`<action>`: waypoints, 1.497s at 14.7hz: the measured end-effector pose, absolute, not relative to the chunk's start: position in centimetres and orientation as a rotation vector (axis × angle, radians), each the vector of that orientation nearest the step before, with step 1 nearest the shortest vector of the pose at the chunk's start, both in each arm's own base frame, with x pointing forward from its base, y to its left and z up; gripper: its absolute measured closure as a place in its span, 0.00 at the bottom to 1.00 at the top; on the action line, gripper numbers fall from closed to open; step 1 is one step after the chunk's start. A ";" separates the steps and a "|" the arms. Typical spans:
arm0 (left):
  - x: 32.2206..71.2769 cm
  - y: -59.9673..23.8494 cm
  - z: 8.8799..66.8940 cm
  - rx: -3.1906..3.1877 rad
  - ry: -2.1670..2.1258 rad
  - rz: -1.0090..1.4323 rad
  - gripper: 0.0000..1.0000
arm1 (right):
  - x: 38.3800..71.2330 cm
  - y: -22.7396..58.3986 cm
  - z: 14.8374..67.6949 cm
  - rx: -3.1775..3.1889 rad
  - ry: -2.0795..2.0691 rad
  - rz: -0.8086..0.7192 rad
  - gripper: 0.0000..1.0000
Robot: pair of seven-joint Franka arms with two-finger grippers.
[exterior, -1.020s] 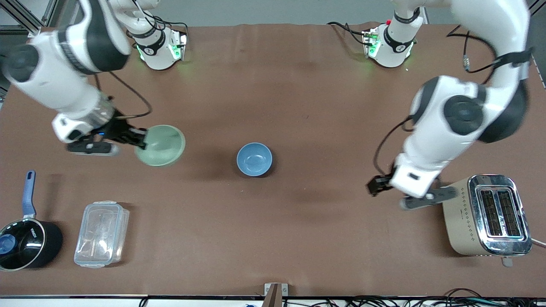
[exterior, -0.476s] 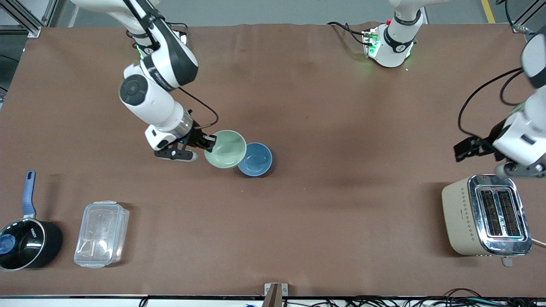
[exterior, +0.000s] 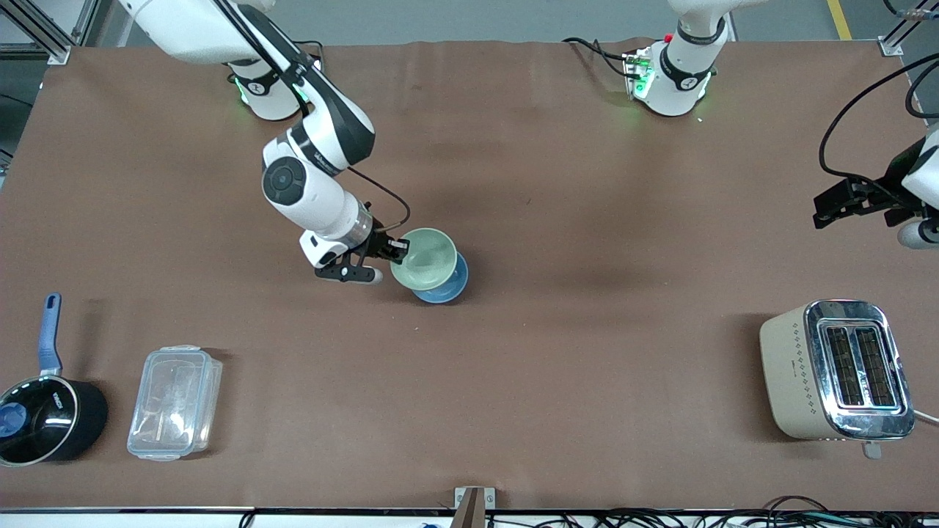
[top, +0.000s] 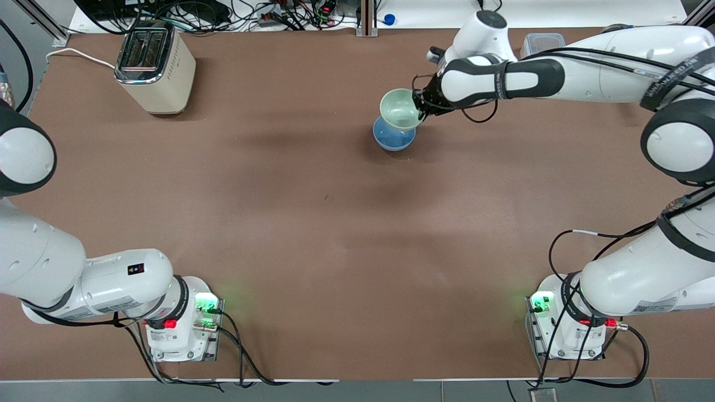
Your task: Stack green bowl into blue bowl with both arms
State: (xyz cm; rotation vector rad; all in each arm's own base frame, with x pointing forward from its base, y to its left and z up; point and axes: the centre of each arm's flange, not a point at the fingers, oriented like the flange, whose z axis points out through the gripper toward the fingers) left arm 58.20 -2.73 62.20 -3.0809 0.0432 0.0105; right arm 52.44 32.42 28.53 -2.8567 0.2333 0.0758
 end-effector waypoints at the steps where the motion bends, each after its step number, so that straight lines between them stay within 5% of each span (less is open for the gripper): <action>1: 57.7 -2.7 62.2 -3.081 0.069 0.021 0.00 | 52.4 32.5 27.7 -2.858 0.229 0.083 0.95; 15: 54.6 -2.7 62.3 -3.093 0.092 0.036 0.00 | 52.0 33.9 22.9 -2.831 0.211 0.095 0.94; 20: 55.0 -2.7 62.2 -3.094 0.092 0.011 0.00 | 52.0 33.9 22.9 -2.828 0.213 0.091 0.89; 22: 55.0 -2.8 62.2 -3.094 0.093 0.009 0.00 | 52.2 34.0 23.1 -2.824 0.237 0.089 0.77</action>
